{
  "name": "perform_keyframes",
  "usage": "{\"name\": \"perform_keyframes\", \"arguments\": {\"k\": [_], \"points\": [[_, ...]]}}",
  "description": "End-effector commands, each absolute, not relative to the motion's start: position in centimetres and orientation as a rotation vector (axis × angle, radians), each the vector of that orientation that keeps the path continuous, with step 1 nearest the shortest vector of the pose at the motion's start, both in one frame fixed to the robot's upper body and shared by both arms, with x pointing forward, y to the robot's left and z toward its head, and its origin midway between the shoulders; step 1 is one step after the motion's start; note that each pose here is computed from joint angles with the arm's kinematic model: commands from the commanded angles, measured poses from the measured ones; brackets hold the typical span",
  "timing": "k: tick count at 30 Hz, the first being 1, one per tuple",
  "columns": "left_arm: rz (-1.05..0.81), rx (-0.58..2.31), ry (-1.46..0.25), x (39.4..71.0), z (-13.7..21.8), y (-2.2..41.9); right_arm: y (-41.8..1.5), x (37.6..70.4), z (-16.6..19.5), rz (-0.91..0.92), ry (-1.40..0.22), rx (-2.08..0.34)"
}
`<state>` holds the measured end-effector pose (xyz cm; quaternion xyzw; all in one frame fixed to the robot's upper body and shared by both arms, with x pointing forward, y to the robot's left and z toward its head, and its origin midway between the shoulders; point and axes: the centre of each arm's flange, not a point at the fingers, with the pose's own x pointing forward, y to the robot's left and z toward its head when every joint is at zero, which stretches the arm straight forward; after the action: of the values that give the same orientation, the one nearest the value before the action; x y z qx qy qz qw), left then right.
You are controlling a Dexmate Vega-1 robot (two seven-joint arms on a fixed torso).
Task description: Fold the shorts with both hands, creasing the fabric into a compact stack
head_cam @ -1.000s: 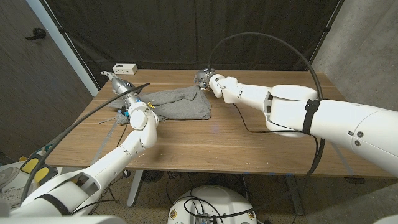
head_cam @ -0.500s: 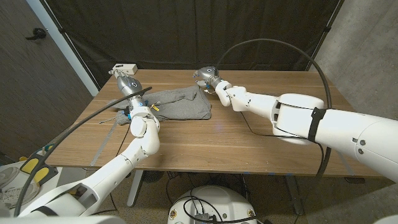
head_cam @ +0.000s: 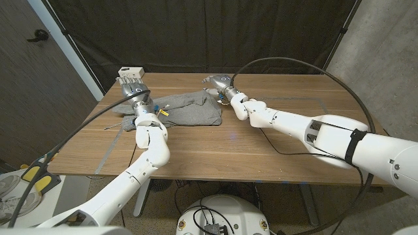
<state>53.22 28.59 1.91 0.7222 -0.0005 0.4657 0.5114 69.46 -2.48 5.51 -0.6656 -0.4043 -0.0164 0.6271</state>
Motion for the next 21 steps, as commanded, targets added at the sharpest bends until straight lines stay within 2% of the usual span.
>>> {"name": "perform_keyframes", "arguments": {"k": [1,8,21], "points": [[0.991,1.556,-0.043,50.5,1.5,28.1,-2.2,65.9,4.9,0.082,-0.980,-1.409],[0.867,1.430,-0.044,49.2,0.8,28.3,-2.9,65.2,4.0,0.135,-0.951,-1.362],[0.805,1.335,-0.030,47.3,-0.5,28.1,-3.4,63.9,2.5,0.193,-0.971,-1.370]]}}
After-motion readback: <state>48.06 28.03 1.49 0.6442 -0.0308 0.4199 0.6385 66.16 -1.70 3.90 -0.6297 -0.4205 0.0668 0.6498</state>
